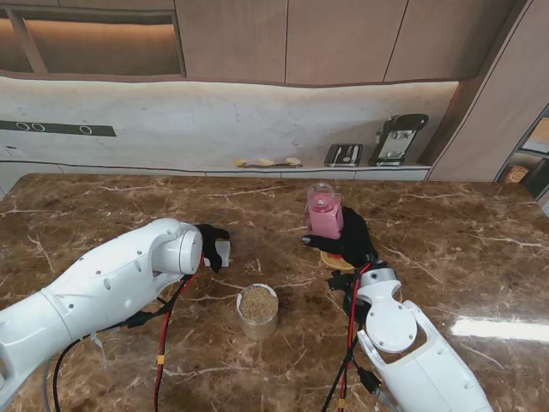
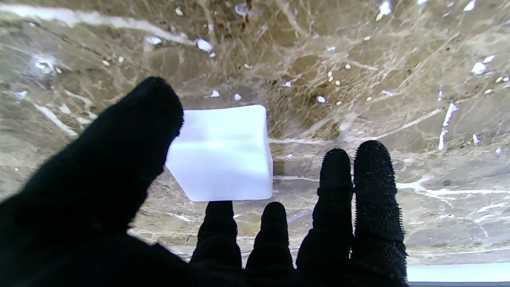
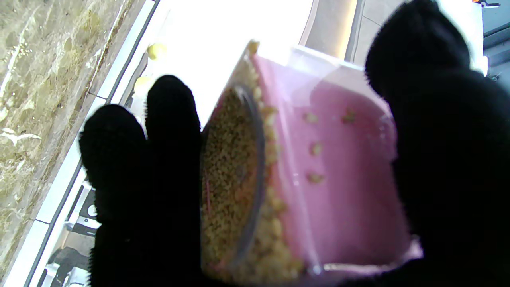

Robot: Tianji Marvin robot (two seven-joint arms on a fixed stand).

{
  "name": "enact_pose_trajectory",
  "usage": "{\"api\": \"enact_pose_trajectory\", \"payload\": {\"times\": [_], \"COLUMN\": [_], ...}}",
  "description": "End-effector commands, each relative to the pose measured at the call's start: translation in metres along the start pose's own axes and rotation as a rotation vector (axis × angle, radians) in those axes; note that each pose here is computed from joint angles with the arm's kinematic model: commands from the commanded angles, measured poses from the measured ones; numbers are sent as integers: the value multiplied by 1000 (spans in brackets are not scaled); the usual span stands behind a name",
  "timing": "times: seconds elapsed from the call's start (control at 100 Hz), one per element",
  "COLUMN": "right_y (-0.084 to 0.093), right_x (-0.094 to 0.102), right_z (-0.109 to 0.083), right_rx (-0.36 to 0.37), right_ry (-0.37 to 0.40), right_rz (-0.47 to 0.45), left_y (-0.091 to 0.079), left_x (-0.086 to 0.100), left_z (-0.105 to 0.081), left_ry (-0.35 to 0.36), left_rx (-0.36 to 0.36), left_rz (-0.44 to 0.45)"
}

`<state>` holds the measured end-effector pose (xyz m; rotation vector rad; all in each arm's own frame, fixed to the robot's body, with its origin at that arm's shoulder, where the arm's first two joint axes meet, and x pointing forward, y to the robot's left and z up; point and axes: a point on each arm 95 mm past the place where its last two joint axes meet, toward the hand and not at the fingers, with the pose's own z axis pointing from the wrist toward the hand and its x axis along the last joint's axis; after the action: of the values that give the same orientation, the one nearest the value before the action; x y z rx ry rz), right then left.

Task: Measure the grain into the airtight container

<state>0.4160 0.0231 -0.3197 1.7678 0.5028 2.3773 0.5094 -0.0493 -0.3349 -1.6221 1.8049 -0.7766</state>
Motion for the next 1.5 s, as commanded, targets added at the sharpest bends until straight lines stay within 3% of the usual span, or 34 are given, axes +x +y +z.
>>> {"api": "enact_pose_trajectory", "payload": {"times": [0.0,0.44,0.72,1.49], "right_y": [0,0,0,0], "right_x": [-3,-5,-6,-9], "right_z": [-1,0,0,1], "right_rx": [5,5,3,0], "right_ry": [-15,-19,-21,-25], "right_rz": [6,3,2,3], "left_y": [2,12,17,30], "left_x": [2,7,8,18], "left_z": [3,12,16,27], "left_ry": [3,-2,0,8], "left_rx": [1,0,26,88], "left_rz": [2,11,-26,-4]}}
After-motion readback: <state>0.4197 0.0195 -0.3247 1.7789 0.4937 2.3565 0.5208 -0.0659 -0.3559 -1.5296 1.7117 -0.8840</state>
